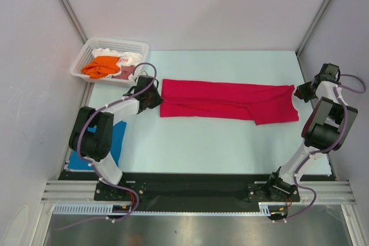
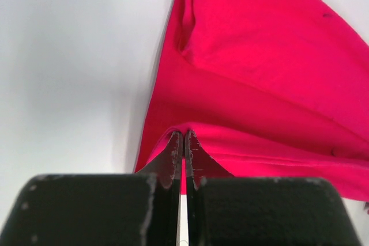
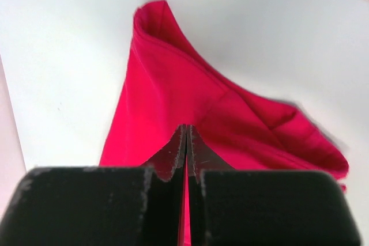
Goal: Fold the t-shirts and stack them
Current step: Fold the tshirt
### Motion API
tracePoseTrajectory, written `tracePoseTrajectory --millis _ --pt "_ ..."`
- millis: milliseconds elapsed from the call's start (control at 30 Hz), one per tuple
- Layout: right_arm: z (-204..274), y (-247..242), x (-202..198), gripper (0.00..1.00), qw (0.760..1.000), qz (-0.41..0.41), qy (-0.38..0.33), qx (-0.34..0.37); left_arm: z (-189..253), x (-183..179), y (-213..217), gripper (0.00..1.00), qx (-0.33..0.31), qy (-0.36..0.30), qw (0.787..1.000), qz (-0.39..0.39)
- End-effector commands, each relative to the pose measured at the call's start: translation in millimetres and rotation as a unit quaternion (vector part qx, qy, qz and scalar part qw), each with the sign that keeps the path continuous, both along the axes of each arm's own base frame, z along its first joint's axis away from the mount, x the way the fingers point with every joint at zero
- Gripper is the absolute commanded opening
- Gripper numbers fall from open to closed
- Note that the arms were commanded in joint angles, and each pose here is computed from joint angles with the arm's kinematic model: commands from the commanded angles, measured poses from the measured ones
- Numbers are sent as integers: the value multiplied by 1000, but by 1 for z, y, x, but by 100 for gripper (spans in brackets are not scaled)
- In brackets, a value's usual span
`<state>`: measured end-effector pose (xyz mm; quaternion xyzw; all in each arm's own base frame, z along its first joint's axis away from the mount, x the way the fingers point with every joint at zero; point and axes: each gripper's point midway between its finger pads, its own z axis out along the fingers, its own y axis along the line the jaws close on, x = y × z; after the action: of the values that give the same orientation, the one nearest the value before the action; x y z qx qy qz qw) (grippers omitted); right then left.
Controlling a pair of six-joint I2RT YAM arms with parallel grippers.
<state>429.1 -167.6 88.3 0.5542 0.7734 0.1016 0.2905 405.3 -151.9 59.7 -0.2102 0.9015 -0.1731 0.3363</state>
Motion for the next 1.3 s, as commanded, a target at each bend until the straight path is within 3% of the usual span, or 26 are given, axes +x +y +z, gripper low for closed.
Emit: tracePoseTrajectory --millis 0,433,500,600,633,733,767,833,867,900,967,1167,1267 --pt "16 -12 22 0 999 -1 -29 -20 16 23 0 0 -4 -32 999 2" --pt "17 -2 40 0 998 31 -15 -58 5 38 3 0 12 -25 1000 -9" --pt "33 6 43 0 995 43 -22 -85 10 37 8 5 25 -33 999 -8" --pt "54 5 37 0 989 48 -11 -142 27 30 18 27 43 -58 997 -2" --pt "57 7 33 0 988 52 -2 -147 28 26 22 40 51 -58 997 1" --pt "79 18 27 3 984 73 -1 -165 41 12 30 53 56 -68 996 11" --pt "86 27 27 10 981 98 -12 -166 47 9 29 54 48 -74 996 10" --pt "101 49 24 21 975 127 -31 -181 56 -1 24 55 30 -88 996 1" --pt "104 56 21 31 971 140 -32 -190 62 -2 17 55 17 -98 995 -11" --pt "95 69 15 34 970 159 -28 -180 66 -5 13 54 10 -105 994 -17" --pt "111 117 17 40 958 224 -84 -159 64 -10 1 52 -6 -104 994 -39" --pt "67 227 -21 43 921 363 -94 -103 49 -16 -53 44 -54 -88 987 -122" --pt "43 247 -39 44 907 398 -81 -112 38 -18 -69 43 -52 -76 986 -143"
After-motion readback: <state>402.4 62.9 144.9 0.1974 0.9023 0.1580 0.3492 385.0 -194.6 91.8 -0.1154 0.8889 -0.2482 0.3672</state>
